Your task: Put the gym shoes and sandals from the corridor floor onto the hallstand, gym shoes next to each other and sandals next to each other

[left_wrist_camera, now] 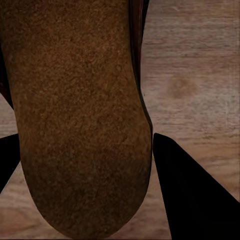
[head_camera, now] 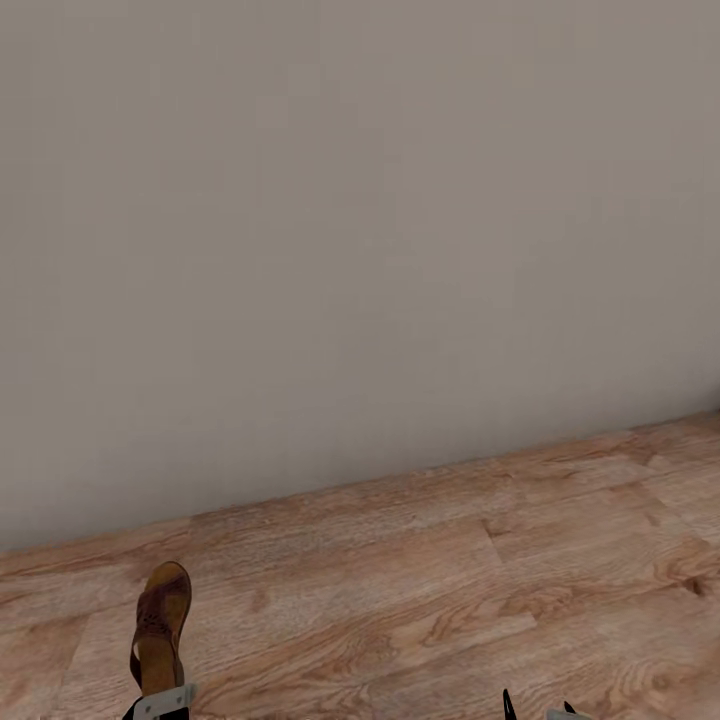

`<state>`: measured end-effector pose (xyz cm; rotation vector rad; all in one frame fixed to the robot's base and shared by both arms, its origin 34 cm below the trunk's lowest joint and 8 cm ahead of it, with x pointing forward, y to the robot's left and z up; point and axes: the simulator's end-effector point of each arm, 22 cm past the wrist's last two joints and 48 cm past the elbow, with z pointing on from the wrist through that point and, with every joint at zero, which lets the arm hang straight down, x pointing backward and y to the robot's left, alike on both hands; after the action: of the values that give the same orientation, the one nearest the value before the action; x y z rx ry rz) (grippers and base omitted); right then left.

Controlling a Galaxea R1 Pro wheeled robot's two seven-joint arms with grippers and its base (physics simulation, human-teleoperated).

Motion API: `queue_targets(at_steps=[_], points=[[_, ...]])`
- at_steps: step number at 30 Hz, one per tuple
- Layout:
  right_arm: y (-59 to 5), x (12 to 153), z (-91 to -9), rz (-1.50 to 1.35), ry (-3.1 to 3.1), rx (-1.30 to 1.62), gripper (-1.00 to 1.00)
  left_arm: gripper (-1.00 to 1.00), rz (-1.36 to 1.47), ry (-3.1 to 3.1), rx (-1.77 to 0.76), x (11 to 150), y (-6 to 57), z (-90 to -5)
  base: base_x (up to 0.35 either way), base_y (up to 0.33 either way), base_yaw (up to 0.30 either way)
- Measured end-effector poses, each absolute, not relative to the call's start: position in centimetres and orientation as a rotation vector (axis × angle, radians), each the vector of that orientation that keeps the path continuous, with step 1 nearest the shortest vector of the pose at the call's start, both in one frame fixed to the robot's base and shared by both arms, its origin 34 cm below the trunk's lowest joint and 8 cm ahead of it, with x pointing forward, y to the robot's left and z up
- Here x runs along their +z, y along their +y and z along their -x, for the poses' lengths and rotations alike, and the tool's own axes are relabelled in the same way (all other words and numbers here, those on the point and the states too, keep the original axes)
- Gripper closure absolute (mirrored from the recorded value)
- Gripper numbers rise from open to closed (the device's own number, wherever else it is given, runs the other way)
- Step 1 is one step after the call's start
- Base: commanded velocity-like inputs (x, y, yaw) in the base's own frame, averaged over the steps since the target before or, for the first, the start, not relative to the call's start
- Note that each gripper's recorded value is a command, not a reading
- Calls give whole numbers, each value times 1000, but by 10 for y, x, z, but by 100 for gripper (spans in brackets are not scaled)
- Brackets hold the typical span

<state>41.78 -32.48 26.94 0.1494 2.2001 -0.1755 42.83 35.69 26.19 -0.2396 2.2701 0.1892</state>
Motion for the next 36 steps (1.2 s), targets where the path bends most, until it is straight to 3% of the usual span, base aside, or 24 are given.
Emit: queue_targets(at_steps=[36], points=[[-327, 258, -407, -149, 2235, -186, -100, 100, 237, 2306, 195, 250, 357, -417, 0, 0, 224]])
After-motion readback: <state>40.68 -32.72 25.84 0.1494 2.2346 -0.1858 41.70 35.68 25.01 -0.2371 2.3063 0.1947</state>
